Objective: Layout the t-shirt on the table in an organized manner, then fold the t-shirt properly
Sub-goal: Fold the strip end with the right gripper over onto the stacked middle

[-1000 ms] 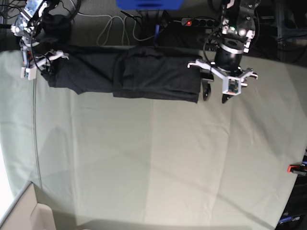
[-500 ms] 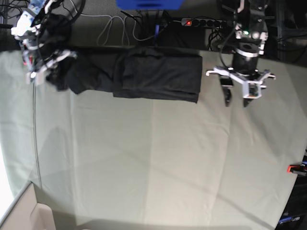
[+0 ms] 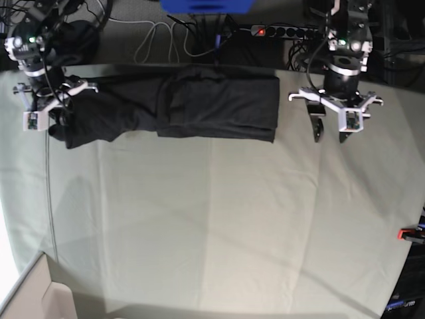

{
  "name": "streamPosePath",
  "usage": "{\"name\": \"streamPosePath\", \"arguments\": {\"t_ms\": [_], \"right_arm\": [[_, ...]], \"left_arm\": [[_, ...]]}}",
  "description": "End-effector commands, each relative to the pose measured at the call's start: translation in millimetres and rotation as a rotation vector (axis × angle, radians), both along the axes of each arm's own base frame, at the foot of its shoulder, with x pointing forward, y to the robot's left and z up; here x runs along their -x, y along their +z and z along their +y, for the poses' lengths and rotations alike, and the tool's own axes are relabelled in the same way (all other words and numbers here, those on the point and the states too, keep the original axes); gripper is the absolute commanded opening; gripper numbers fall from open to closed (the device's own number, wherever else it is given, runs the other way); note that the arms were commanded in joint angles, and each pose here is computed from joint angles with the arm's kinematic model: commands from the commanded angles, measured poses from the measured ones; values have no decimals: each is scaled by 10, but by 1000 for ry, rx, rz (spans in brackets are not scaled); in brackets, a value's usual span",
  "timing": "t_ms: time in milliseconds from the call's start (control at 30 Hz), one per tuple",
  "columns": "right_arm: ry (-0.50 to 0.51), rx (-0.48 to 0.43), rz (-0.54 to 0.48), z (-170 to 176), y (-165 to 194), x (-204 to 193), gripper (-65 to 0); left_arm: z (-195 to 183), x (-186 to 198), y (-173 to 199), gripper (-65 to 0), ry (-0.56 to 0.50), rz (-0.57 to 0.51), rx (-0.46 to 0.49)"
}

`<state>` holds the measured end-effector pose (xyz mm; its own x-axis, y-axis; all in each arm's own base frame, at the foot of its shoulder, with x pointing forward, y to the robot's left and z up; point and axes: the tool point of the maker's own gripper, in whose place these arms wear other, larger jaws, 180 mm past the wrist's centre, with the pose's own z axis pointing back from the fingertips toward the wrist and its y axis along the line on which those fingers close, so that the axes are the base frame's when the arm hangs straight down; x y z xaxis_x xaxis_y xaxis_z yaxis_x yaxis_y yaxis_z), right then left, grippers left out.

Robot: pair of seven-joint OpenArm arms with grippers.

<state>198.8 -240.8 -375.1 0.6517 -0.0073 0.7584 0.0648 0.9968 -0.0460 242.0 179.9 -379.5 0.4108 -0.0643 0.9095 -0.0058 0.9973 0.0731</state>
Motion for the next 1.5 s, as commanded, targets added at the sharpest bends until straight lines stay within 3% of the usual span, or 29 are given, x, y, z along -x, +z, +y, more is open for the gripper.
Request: {"name": "streamPosePath", "arguments": {"t_ms": [0, 200, 833, 1300, 1467], "right_arm": [[11, 20, -83, -19, 213, -112, -650], [131, 5, -78, 366, 254, -75, -650], [581, -249, -93, 2179, 285, -20, -650], [800, -350, -157, 3000, 481, -90, -650], [837, -375, -117, 3146, 336, -69, -650]], "left_arm": [[21, -18, 78, -353, -5, -33, -11], [186, 81, -43, -353, 40, 6, -25], [946, 517, -70, -353, 213, 70, -121], [999, 628, -100, -353, 226, 92, -129], [1039, 635, -87, -353, 235, 90, -135]]}}
